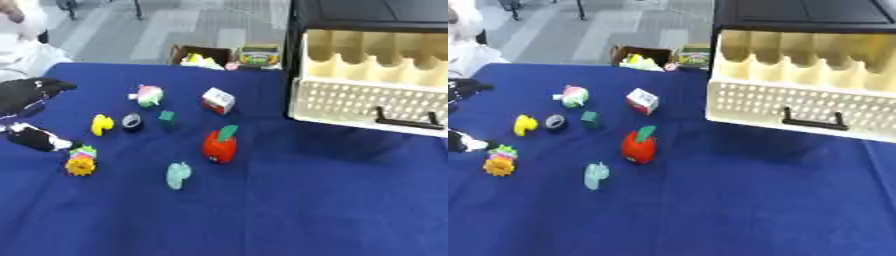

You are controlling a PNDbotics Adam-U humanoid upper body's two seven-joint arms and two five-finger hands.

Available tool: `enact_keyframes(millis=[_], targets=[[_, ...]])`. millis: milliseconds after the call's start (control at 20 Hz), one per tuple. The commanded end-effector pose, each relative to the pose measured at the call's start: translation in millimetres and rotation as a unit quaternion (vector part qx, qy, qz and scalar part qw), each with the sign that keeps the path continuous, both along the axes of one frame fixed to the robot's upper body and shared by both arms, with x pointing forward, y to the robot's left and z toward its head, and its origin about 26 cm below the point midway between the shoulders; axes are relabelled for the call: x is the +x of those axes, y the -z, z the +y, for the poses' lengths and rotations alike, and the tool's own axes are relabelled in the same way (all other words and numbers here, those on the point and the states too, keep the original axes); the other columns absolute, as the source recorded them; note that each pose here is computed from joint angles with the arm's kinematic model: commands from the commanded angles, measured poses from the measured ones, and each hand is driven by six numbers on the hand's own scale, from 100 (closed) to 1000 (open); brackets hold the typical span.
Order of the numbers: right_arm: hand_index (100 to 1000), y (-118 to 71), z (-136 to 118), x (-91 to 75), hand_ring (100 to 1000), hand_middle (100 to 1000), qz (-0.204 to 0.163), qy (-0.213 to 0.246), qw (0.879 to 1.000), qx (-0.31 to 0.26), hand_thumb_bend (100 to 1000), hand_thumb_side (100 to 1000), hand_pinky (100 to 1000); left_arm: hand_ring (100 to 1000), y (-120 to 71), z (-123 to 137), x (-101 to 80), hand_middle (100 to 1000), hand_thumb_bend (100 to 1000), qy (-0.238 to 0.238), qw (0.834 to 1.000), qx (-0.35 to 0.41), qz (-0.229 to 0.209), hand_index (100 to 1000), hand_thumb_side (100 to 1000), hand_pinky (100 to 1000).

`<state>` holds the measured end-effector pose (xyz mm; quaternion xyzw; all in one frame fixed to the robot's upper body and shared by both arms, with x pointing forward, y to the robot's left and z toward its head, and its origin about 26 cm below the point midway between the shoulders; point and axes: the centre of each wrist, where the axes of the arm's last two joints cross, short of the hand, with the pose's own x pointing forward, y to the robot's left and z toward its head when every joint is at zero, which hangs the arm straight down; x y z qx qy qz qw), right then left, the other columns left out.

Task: Pick up objects from table and place into drawer.

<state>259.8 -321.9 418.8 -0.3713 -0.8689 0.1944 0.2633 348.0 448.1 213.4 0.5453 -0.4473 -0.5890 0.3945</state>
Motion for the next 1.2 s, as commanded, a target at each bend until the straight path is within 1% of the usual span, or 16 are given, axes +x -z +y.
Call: enact_keyframes(millis=[50,150,200,450,600,750,850,950,1200], targets=[[763,-4.4,-1.7,-5.7,472,409,-0.026,0.000,1.000,0.016,357,890,520,937,-24.2,11.2,-3.2,862,753,-0.002,0.999,0.044,0.010,1000,601,813],[761,-1.6,-2.0,-4.2,471,409,-0.031,0.004,0.999,0.028,352,880,519,936,-24.5,13.1,-2.7,855,785,0.003,0.998,0.054,0.028,1000,614,810],[759,-0.2,-1.9,-3.4,470,407,-0.034,0.007,0.999,0.034,353,878,518,933,-24.9,14.6,-2.2,852,819,0.004,0.998,0.057,0.037,1000,627,810],[757,7.4,0.2,1.1,468,406,-0.048,0.017,0.997,0.056,352,873,518,914,-30.2,22.9,1.2,832,889,0.010,0.995,0.069,0.078,983,651,798],[756,11.3,1.5,3.4,468,407,-0.057,0.020,0.996,0.068,350,875,517,901,-35.3,28.4,3.0,813,875,0.013,0.993,0.069,0.098,978,638,782],[756,15.5,2.8,5.7,467,407,-0.065,0.022,0.994,0.079,349,875,517,889,-40.3,33.9,4.7,796,831,0.010,0.991,0.066,0.115,978,602,759],[756,18.2,3.7,7.2,466,406,-0.071,0.023,0.993,0.088,350,874,517,869,-43.1,34.9,6.2,772,807,0.004,0.991,0.059,0.123,960,580,727],[756,20.9,4.0,8.4,466,407,-0.077,0.025,0.992,0.096,351,875,516,860,-45.5,34.1,7.7,759,818,-0.001,0.991,0.047,0.129,915,588,714],[748,27.5,4.4,11.2,465,406,-0.090,0.032,0.988,0.118,349,875,516,833,-47.4,27.6,10.0,723,810,-0.008,0.989,0.015,0.150,899,590,693]])
